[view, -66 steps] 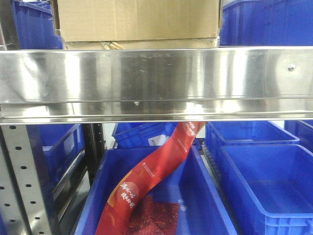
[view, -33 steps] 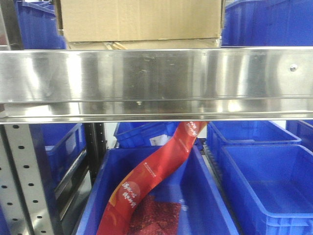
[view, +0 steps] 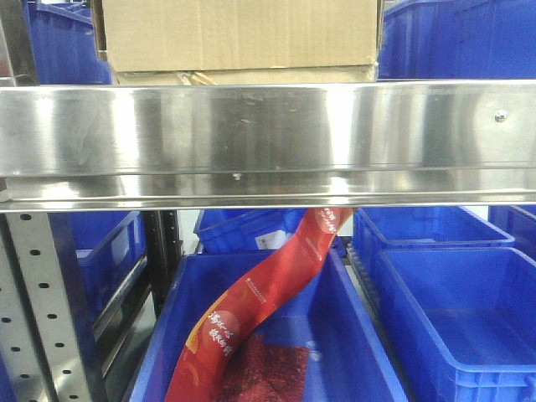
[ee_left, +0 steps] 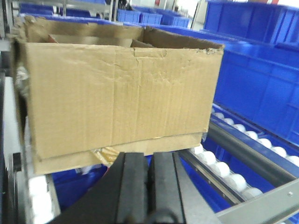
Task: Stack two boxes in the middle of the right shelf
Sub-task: 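Open both grippers and pull them back from the boxes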
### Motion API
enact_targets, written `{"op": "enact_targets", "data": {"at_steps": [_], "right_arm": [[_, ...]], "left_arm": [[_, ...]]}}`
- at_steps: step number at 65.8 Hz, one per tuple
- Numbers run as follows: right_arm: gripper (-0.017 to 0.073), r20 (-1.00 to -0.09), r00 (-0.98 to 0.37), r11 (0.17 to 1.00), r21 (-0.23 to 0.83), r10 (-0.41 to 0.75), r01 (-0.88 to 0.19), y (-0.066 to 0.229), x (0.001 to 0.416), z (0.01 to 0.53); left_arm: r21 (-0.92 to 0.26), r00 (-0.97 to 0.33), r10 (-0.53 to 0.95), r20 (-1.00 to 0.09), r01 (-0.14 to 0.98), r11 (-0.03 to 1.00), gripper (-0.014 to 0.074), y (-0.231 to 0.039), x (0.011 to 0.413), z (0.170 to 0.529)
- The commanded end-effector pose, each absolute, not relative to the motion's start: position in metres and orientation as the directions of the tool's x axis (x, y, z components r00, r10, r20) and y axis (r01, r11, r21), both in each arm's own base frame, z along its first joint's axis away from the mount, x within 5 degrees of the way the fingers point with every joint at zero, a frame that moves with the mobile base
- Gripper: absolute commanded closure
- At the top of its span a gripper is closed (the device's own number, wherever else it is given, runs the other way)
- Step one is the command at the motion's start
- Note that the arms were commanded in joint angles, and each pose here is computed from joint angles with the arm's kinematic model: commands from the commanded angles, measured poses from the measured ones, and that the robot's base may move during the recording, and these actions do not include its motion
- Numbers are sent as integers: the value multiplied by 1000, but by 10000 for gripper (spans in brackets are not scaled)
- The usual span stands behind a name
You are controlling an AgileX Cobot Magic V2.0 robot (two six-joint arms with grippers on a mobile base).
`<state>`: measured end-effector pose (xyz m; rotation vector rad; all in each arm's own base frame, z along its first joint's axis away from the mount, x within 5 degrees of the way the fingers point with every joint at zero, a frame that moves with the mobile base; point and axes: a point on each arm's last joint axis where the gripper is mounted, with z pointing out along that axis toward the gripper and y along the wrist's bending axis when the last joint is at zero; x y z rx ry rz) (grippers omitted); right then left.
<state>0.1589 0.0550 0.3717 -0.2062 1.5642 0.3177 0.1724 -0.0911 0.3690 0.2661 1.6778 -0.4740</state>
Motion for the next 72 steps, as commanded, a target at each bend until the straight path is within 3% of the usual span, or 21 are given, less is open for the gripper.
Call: {"op": "enact_targets", "data": {"at_steps": [1, 21, 41, 45, 47, 54, 58, 67, 72], "right_arm": [[720, -997, 28, 941, 59, 72, -334, 52, 149, 379], [720, -991, 92, 933, 56, 94, -355, 49, 137, 388], [720, -986, 129, 920, 51, 109, -390, 52, 135, 391], [720, -980, 93, 917, 129, 176, -378, 50, 135, 391], [720, -979, 83, 918, 144, 187, -369, 48, 133, 388], [720, -983, 177, 949, -103, -51, -297, 40, 121, 374], [720, -973, 207, 960, -153, -105, -235, 30, 109, 364], [720, -977, 164, 980, -159, -139, -121, 14, 96, 325], [720, -987, 134, 994, -94, -86, -53, 6, 87, 302]], "left_arm": [[-162, -104, -128, -986, 457, 874, 705, -83, 155, 374], [-163, 24, -198, -980, 479, 862, 705, -63, 117, 393], [-163, 35, -204, -978, 481, 861, 705, -61, 114, 395], [-163, 35, -204, -978, 481, 861, 705, -61, 114, 395], [-163, 35, -204, -978, 481, 861, 705, -61, 114, 395], [-163, 35, -204, -978, 481, 861, 705, -61, 114, 395], [-163, 35, -204, -978, 481, 861, 705, -61, 114, 395], [-163, 35, -204, -978, 481, 861, 705, -61, 114, 395], [-163, 35, -204, -978, 481, 861, 705, -61, 114, 395]]}}
